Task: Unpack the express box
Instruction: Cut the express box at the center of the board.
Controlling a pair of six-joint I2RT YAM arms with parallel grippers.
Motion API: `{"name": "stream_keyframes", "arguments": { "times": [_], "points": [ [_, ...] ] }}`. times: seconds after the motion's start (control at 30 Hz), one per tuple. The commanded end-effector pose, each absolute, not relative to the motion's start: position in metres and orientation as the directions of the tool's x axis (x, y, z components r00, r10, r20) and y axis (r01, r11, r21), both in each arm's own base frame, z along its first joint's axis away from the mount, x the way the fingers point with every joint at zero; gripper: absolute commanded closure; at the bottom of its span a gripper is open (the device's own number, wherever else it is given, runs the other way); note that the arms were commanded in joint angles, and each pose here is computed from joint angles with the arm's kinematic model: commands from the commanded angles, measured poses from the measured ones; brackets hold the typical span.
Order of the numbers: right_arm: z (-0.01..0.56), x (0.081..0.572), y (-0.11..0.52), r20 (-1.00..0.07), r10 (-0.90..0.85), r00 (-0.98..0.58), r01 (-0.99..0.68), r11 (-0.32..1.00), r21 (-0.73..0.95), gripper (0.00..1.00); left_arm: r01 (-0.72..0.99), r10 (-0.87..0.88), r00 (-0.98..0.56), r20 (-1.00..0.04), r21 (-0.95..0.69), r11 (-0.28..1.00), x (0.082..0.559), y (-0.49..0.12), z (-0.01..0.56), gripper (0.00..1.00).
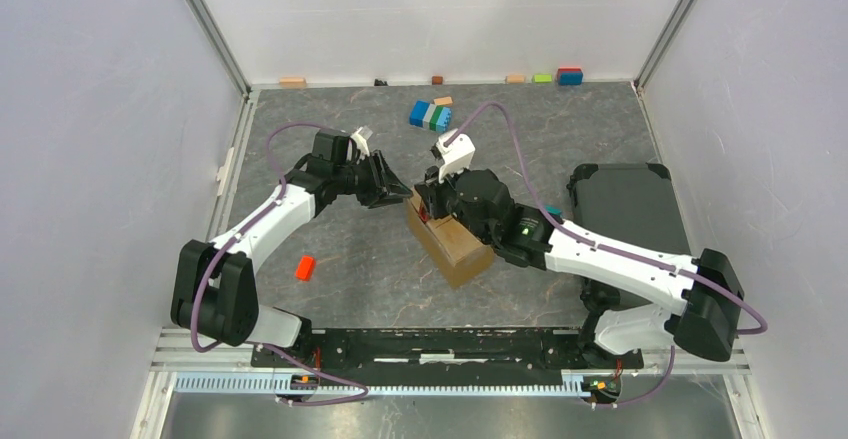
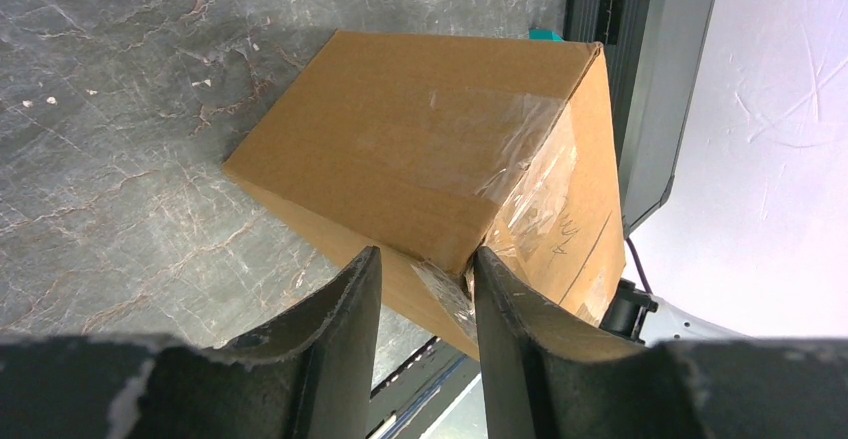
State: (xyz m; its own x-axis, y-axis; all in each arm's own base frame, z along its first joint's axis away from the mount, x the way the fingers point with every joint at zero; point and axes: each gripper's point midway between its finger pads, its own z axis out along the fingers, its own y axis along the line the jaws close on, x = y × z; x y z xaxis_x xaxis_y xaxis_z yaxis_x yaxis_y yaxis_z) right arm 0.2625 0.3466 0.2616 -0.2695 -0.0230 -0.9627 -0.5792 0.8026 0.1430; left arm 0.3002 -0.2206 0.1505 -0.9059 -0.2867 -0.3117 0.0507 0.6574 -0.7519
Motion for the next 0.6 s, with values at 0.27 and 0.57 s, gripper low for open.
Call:
{"name": "stream_keyframes", "arguments": {
  "times": [0.27, 0.57],
  "points": [
    [0.2440, 0.2344, 0.3353, -0.933, -0.108, -0.342, -0.597, 0.792, 0.127, 1.00, -0.034, -0.369, -0.855, -0.364, -0.671, 0.741, 0.3238, -0.1996, 0.1304, 0.56],
    [0.2432, 0.2326, 0.3334, -0.919, -0.163, -0.359, -0.588, 0.804, 0.087, 1.00, -0.036, -0.374, -0.849, -0.373, -0.666, 0.745, 0.3251, -0.1982, 0.1315, 0.56]
  ]
}}
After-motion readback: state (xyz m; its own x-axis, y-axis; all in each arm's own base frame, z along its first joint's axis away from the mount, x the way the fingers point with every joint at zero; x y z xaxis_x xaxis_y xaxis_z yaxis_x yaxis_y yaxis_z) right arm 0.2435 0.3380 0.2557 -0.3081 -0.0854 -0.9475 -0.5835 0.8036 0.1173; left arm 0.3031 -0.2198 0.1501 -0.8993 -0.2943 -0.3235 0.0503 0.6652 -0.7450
